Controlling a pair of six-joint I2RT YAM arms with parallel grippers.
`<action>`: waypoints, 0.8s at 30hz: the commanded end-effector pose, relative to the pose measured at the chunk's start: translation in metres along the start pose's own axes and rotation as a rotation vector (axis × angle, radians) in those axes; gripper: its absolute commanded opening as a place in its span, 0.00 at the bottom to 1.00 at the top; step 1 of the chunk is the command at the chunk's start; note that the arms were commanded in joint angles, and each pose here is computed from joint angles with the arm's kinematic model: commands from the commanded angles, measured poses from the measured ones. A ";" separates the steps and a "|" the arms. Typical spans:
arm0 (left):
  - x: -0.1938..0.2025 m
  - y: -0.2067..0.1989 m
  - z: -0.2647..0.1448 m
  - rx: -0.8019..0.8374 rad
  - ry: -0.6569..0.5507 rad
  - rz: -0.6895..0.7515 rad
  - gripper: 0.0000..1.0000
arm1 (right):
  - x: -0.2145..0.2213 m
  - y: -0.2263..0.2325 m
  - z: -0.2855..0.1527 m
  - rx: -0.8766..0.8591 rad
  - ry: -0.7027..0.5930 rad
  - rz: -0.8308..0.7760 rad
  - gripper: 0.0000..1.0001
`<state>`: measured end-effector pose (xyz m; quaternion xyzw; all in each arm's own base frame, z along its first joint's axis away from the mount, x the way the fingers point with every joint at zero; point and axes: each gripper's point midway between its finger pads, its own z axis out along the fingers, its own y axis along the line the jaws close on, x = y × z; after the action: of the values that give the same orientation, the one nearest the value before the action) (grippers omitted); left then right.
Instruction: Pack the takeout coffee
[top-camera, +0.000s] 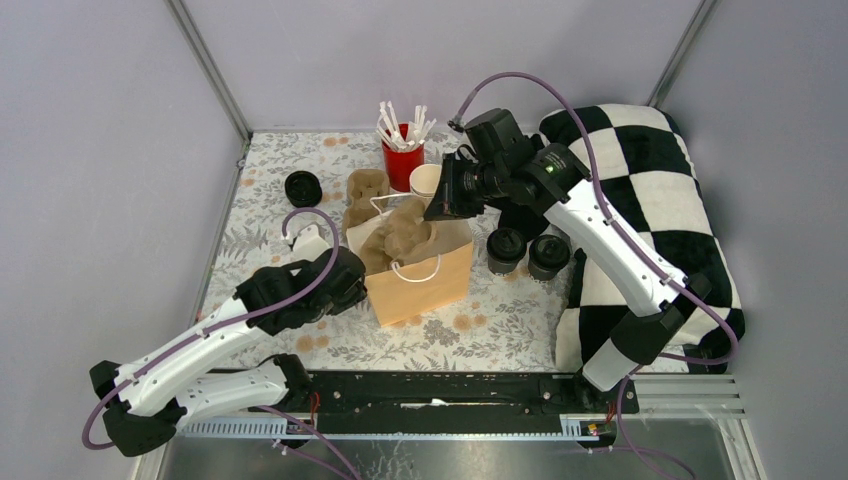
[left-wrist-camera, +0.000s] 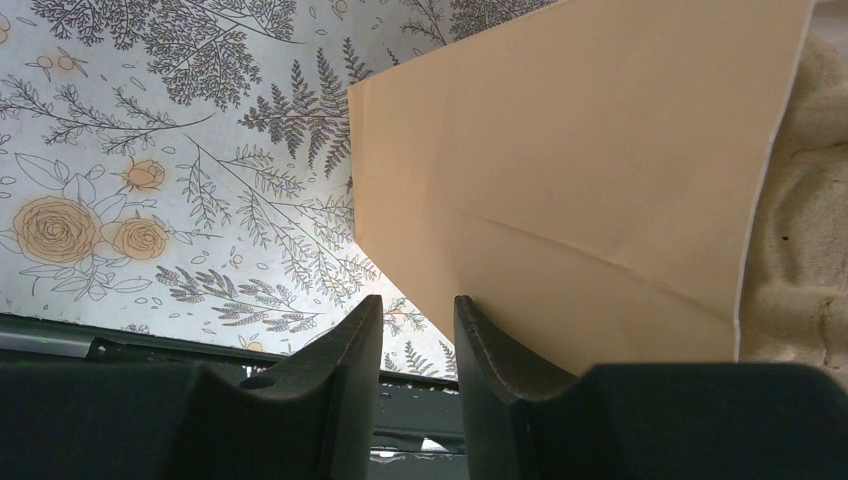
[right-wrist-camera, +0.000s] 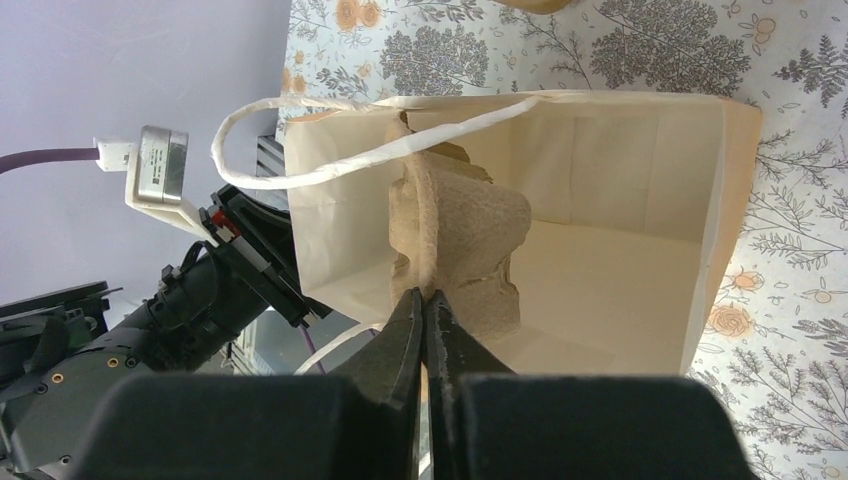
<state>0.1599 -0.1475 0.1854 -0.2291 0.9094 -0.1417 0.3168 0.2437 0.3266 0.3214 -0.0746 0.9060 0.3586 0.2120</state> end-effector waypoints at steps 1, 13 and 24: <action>-0.005 -0.005 -0.004 0.020 -0.013 -0.019 0.36 | -0.011 0.003 -0.026 0.030 -0.086 -0.056 0.25; -0.037 -0.015 -0.069 0.215 -0.041 -0.072 0.61 | -0.020 -0.072 -0.088 0.381 -0.098 -0.267 0.89; -0.083 -0.066 -0.084 0.160 -0.147 -0.138 0.63 | -0.024 -0.066 -0.038 0.304 -0.026 -0.295 0.82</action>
<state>0.1604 -0.1389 0.3140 -0.2539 0.8485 -0.2673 0.3798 0.2644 0.2363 0.3134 -0.1523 0.9363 0.1656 0.2698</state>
